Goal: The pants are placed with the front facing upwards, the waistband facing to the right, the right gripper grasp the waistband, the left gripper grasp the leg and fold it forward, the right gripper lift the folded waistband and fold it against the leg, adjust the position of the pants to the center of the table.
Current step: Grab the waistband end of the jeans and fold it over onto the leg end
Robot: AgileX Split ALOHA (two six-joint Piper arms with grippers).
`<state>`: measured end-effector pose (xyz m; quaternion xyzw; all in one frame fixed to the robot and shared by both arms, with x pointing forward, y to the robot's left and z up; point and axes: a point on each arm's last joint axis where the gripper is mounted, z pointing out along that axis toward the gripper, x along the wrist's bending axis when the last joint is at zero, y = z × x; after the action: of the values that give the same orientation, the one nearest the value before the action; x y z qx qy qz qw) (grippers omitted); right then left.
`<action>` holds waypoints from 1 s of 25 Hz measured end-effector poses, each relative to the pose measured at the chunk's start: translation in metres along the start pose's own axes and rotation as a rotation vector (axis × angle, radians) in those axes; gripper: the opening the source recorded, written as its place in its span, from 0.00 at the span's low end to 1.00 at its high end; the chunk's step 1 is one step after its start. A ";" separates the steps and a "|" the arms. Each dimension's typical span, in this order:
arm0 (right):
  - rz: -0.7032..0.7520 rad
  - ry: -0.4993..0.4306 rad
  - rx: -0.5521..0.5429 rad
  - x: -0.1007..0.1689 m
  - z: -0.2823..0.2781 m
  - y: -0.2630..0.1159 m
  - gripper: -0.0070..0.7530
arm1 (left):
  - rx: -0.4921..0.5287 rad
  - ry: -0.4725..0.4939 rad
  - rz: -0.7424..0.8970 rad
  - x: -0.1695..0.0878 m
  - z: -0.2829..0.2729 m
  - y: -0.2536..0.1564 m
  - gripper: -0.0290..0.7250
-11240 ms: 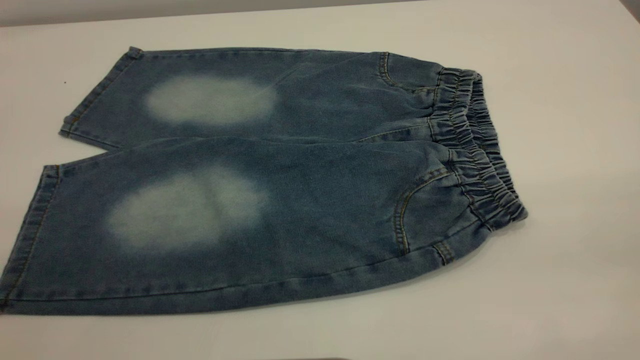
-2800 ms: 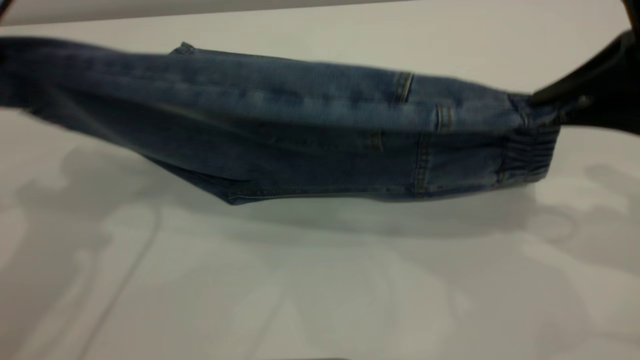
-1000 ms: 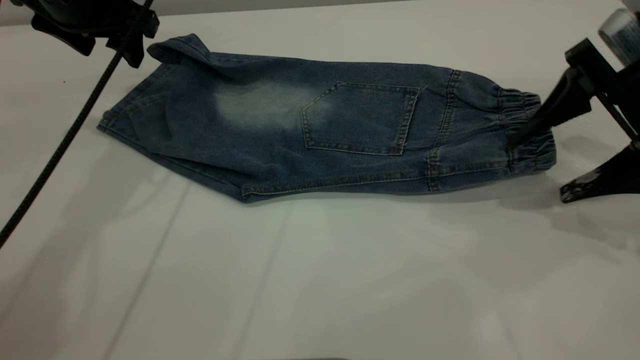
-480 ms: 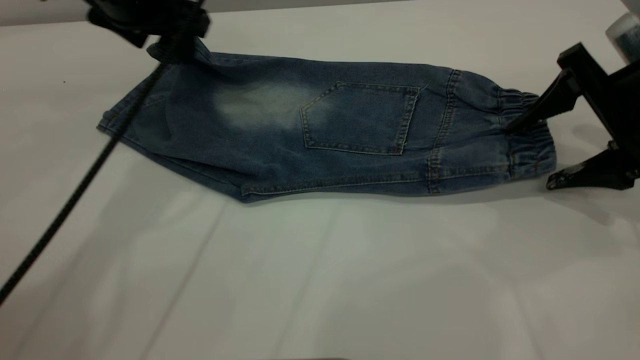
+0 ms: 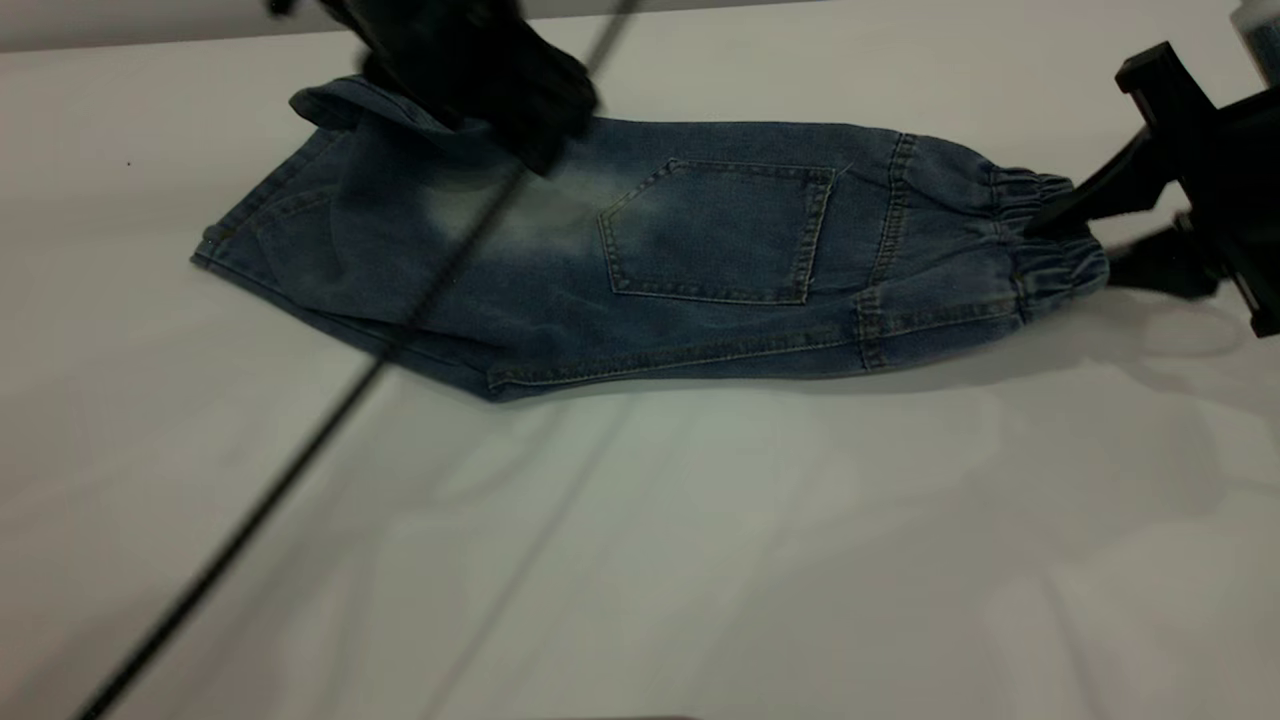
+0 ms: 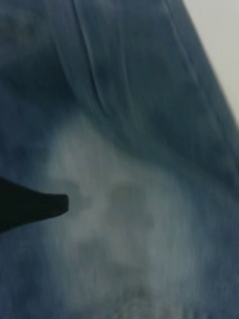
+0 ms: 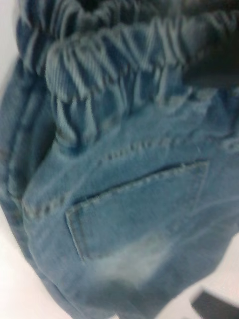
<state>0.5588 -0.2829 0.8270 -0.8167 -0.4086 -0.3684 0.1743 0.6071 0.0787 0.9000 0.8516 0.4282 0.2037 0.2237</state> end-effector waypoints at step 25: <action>-0.419 0.462 0.077 0.096 -0.035 0.021 0.06 | 0.018 -0.042 0.125 -0.074 0.036 0.011 0.65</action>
<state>0.5974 -0.2640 0.9219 -0.6023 -0.5311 -0.5564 0.2136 0.5923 0.0045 0.8647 0.8827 0.3710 0.1958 0.2118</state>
